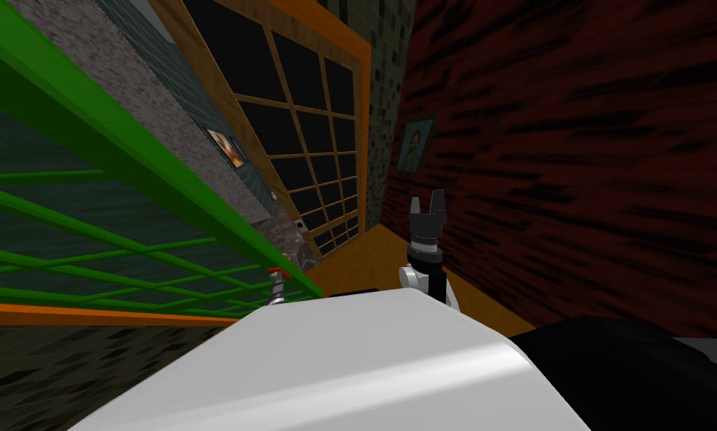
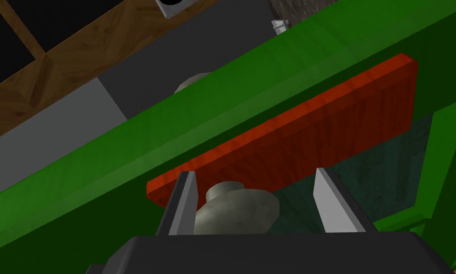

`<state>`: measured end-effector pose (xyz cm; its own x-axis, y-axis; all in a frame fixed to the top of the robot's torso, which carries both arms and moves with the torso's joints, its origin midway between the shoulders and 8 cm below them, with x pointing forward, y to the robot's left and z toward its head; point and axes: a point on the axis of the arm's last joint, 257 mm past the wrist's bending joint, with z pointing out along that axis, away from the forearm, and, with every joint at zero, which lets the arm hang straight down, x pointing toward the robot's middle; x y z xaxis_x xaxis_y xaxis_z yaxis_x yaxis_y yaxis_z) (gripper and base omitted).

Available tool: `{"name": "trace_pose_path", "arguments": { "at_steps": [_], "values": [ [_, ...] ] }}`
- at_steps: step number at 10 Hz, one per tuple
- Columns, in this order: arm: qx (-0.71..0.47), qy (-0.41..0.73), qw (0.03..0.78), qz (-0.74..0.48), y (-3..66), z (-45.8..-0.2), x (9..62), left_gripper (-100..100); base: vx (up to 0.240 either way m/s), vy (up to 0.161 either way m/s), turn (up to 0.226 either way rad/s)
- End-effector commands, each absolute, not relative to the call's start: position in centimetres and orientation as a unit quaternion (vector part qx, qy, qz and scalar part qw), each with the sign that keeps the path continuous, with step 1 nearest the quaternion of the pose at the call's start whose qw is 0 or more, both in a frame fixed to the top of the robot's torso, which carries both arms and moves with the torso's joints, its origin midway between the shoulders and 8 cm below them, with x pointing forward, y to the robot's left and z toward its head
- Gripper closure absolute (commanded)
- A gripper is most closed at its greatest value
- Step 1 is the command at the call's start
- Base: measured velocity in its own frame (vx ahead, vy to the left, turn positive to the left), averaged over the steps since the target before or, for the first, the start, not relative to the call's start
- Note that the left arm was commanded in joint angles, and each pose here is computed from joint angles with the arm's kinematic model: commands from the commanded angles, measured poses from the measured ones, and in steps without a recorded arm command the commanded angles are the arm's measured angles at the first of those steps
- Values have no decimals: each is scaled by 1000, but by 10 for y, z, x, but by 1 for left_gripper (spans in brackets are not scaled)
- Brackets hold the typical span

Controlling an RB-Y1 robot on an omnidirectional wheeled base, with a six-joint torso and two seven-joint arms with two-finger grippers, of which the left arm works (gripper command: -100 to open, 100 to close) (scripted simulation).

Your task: Pull the door open

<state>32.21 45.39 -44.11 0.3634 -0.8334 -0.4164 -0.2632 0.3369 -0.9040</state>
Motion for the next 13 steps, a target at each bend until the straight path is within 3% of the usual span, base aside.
{"name": "trace_pose_path", "arguments": {
  "at_steps": [1, 13],
  "values": [
    [-548, 501, 628, -233, 468, -440, 317, 100, -65, 31, -76],
    [-597, 424, 592, -338, 457, -429, 338, 100, -51, 20, -46]
  ]
}}
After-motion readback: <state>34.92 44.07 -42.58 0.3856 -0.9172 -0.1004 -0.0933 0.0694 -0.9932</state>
